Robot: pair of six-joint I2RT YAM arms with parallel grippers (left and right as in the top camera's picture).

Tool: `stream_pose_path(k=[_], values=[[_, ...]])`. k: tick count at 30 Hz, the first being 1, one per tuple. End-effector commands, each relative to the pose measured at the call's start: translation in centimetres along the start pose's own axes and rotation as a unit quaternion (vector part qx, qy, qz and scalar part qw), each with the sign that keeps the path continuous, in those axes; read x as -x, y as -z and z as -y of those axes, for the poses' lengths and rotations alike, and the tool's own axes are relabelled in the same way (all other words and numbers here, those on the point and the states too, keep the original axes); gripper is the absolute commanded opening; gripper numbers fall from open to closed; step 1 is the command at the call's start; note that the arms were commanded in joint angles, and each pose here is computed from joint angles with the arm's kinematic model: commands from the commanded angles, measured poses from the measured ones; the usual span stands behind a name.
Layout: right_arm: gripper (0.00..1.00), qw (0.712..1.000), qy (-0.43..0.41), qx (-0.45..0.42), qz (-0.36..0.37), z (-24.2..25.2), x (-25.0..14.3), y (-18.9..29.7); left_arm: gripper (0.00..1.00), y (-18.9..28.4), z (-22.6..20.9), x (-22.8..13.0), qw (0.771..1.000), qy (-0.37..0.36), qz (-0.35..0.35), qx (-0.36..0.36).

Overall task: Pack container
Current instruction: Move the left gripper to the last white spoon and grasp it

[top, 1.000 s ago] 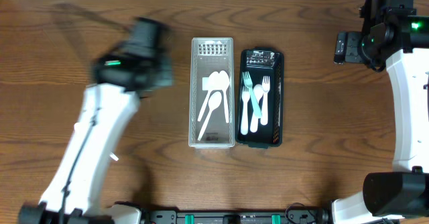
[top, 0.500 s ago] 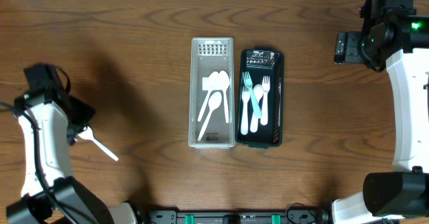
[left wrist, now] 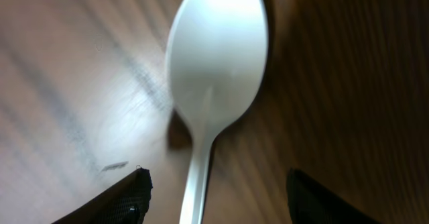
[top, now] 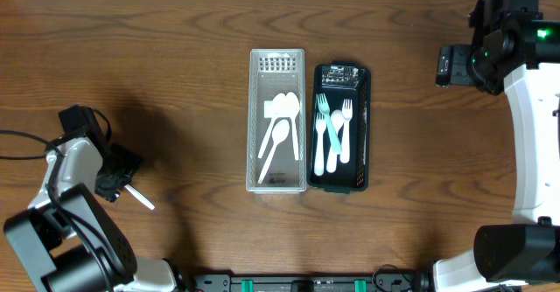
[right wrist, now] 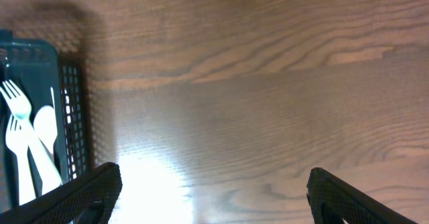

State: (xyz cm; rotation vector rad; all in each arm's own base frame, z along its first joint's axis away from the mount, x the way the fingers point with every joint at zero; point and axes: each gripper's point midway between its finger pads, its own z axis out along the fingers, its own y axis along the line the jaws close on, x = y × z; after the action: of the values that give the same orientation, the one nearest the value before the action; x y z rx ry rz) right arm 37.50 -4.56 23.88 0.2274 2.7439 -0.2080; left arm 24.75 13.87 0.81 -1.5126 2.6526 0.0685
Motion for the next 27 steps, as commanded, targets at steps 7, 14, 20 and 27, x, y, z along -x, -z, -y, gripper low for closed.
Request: stream_pose_path(k=[7,14,20,27], values=[[0.92,1.0,0.0,-0.009,-0.007,0.8,-0.3,-0.1,0.67,-3.1,-0.2,-0.9,0.999,-0.016,-0.037,0.015],[0.92,1.0,0.0,-0.009,-0.008,0.8,-0.3,-0.1,0.28,-3.6,-0.3,-1.2,0.999,-0.016,-0.046,0.02],[0.92,1.0,0.0,-0.009,-0.008,0.8,-0.3,-0.1,0.06,-3.5,-0.3,-1.2,0.999,-0.016,-0.045,0.02],[0.92,1.0,0.0,-0.009,-0.008,0.8,-0.3,-0.1,0.06,-2.8,0.3,-0.2,0.999,-0.022,-0.028,0.009]])
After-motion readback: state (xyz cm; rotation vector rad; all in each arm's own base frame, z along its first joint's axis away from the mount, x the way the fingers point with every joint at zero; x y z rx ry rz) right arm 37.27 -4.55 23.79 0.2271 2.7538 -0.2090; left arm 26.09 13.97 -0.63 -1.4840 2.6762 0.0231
